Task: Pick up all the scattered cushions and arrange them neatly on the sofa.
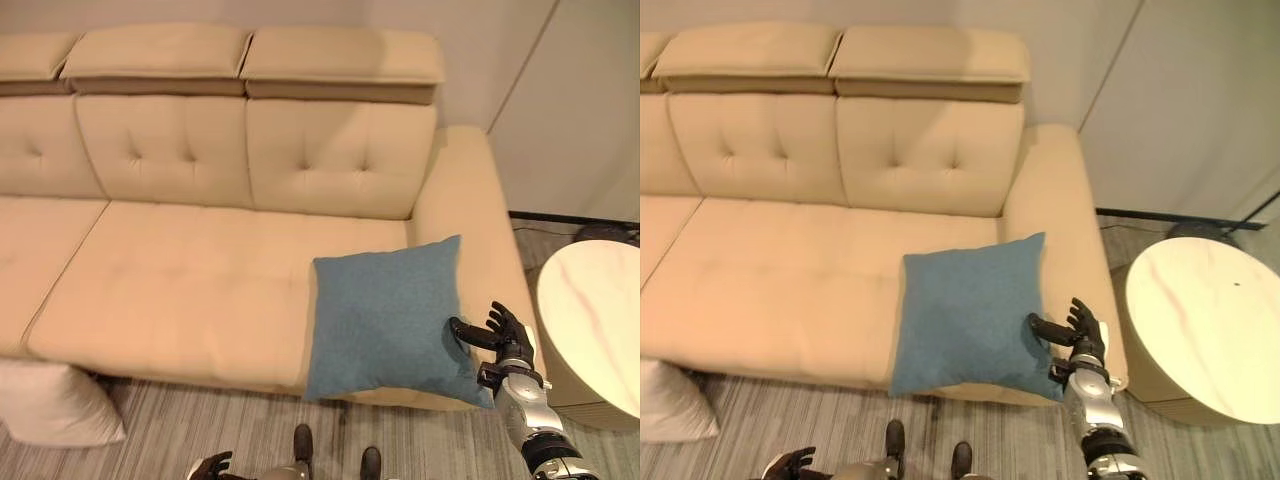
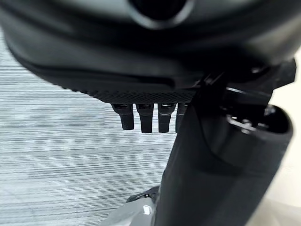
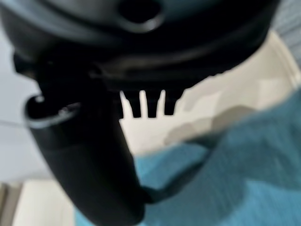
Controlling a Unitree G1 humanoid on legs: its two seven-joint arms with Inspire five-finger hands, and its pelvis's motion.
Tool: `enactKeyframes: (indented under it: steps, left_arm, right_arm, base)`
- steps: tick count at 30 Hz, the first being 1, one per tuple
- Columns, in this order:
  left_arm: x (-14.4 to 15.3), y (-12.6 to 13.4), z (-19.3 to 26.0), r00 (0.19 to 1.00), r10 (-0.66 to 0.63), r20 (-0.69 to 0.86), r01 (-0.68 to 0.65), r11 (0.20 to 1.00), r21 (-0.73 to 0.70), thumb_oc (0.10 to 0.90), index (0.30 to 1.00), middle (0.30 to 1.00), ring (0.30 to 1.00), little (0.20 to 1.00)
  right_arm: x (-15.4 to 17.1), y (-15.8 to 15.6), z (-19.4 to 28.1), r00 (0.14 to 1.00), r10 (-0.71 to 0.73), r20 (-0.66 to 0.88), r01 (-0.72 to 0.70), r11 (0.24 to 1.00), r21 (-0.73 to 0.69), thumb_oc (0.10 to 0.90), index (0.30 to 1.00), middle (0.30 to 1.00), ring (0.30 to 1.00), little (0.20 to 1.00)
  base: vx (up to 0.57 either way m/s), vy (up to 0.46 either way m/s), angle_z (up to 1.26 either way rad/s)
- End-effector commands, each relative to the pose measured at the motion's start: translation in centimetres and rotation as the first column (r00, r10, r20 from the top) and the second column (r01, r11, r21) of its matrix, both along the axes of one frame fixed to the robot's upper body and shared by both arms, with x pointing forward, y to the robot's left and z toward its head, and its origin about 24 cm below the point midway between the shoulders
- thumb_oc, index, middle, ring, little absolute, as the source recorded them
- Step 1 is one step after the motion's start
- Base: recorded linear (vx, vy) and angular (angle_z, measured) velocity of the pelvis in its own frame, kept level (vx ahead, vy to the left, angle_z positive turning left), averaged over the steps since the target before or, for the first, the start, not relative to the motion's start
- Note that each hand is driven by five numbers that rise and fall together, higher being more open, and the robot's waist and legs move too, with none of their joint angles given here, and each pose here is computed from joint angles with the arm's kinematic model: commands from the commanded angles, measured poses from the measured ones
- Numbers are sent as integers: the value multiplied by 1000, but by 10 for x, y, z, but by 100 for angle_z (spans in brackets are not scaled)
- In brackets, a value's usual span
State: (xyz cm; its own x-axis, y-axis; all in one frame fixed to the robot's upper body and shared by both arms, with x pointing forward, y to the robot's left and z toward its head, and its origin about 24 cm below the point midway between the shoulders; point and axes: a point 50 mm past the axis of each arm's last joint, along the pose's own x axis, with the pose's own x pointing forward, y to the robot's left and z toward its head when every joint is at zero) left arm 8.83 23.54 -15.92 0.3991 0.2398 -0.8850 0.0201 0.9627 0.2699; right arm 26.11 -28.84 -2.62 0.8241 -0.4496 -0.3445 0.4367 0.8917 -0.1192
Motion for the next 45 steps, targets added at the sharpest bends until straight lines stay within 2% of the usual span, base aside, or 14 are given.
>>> enactKeyframes:
  steps: [1,7,10,11,13,14,16,17,23,31,37,38,39,45]
  left_arm:
    - [22,0,5,998,-35,61,34,999,23,800,900,900,900,900]
    - [66,-1,23,971,21,240,-24,1000,13,800,900,900,900,900]
    - [103,-3,45,905,89,415,-80,996,-38,800,900,900,900,900]
    - [103,-3,45,905,89,415,-81,996,-38,800,900,900,900,900]
    - [151,-7,86,748,213,629,-137,976,-168,800,900,900,900,900]
    - [160,-8,95,716,229,660,-133,972,-193,800,900,900,900,900]
    - [190,-16,127,604,256,754,-94,963,-252,800,900,900,900,900]
    - [225,-31,168,498,214,840,-6,970,-244,800,900,900,900,900]
    - [246,-48,193,447,187,875,68,968,-242,800,900,900,900,900]
    - [258,-63,201,458,106,883,133,974,-185,800,900,900,900,900]
    - [259,-101,197,490,147,859,215,935,-283,800,900,900,900,900]
    - [258,-110,198,490,164,856,232,922,-310,554,531,531,531,531]
    - [258,-115,199,488,169,856,246,915,-321,400,300,300,300,300]
    - [254,-128,208,450,208,869,301,880,-367,400,300,300,300,300]
  right_arm:
    - [37,8,45,975,48,218,-41,999,-36,800,900,900,900,900]
    - [41,40,33,970,175,166,-169,984,-50,800,900,900,900,900]
    - [41,50,31,964,213,161,-206,977,-58,800,900,900,900,900]
    - [41,50,31,964,213,161,-206,977,-58,800,900,900,900,900]
    - [35,62,25,957,244,156,-238,970,-56,800,900,900,900,900]
    - [34,65,23,956,251,154,-245,968,-53,800,900,900,900,900]
    - [33,73,20,952,272,144,-268,962,-45,800,900,900,900,900]
    - [41,86,25,935,318,155,-313,948,-58,800,900,900,900,900]
    - [58,96,43,913,356,198,-345,934,-90,800,900,900,900,900]
    - [76,107,72,875,383,297,-366,924,-113,800,900,900,900,900]
    - [80,128,81,847,397,355,-397,915,-76,800,900,900,900,900]
    - [80,131,81,843,399,360,-405,912,-65,607,611,611,611,611]
    - [79,134,80,842,399,364,-409,911,-52,400,300,300,300,300]
    - [68,143,70,831,399,387,-437,900,10,400,300,300,300,300]
  base:
    - [-44,7,3]
    - [-43,-11,9]
    - [-44,-14,1]
    - [-27,-22,6]
    - [-11,-42,5]
    - [-6,-41,5]
    - [-48,-32,4]
    - [-94,-26,-9]
    - [-46,6,-23]
    - [-28,16,-9]
    - [-3,-16,-11]
    - [9,-22,-12]
    - [6,-18,-6]
    - [1,-6,0]
